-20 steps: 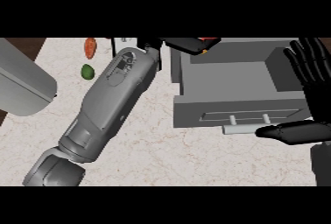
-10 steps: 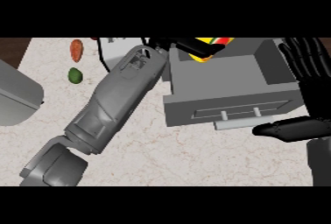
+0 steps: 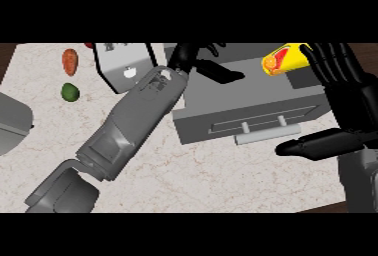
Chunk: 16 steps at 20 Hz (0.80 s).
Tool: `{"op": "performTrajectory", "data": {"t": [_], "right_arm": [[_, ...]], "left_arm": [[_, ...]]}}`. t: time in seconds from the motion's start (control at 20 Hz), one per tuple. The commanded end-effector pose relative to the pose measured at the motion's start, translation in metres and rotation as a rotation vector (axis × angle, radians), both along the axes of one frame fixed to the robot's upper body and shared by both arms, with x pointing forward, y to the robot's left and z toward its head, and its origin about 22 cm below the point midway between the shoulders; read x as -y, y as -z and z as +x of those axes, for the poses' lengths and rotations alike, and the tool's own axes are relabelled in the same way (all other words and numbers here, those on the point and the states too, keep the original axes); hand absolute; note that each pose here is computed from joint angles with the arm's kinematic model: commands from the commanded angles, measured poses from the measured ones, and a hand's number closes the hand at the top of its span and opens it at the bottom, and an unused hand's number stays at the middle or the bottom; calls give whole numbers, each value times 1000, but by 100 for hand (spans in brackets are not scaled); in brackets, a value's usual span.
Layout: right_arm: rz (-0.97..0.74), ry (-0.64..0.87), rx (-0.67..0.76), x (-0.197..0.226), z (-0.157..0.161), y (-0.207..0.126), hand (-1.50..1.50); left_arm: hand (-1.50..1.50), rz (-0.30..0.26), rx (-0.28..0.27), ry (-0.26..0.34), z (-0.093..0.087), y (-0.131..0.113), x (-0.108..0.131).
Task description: Pick up the cup, place it into the drawer and close the drawer
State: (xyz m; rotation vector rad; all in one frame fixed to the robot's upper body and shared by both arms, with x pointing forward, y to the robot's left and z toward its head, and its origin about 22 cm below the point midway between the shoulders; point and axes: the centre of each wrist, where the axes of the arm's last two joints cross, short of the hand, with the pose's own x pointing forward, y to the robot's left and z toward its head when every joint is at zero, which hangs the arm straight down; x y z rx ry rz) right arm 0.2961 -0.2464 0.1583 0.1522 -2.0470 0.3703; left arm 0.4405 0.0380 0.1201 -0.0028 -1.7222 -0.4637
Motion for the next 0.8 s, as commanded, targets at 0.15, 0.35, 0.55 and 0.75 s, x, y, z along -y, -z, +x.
{"op": "performTrajectory", "data": {"t": [0.15, 0.35, 0.55, 0.75], "right_arm": [[17, -258, -18, -24, 3, -2, -150], [-4, -464, -29, -41, 1, 1, 150], [-220, -553, -152, -39, -6, 9, 150], [-470, -522, -230, -28, -9, 15, 150]], "left_arm": [[-150, -186, 13, -12, -3, -4, 2], [-150, -341, 63, 54, -5, -12, 5], [-150, -409, 124, -8, -4, -15, 5], [-150, -414, 140, -33, -3, -15, 5]]}}
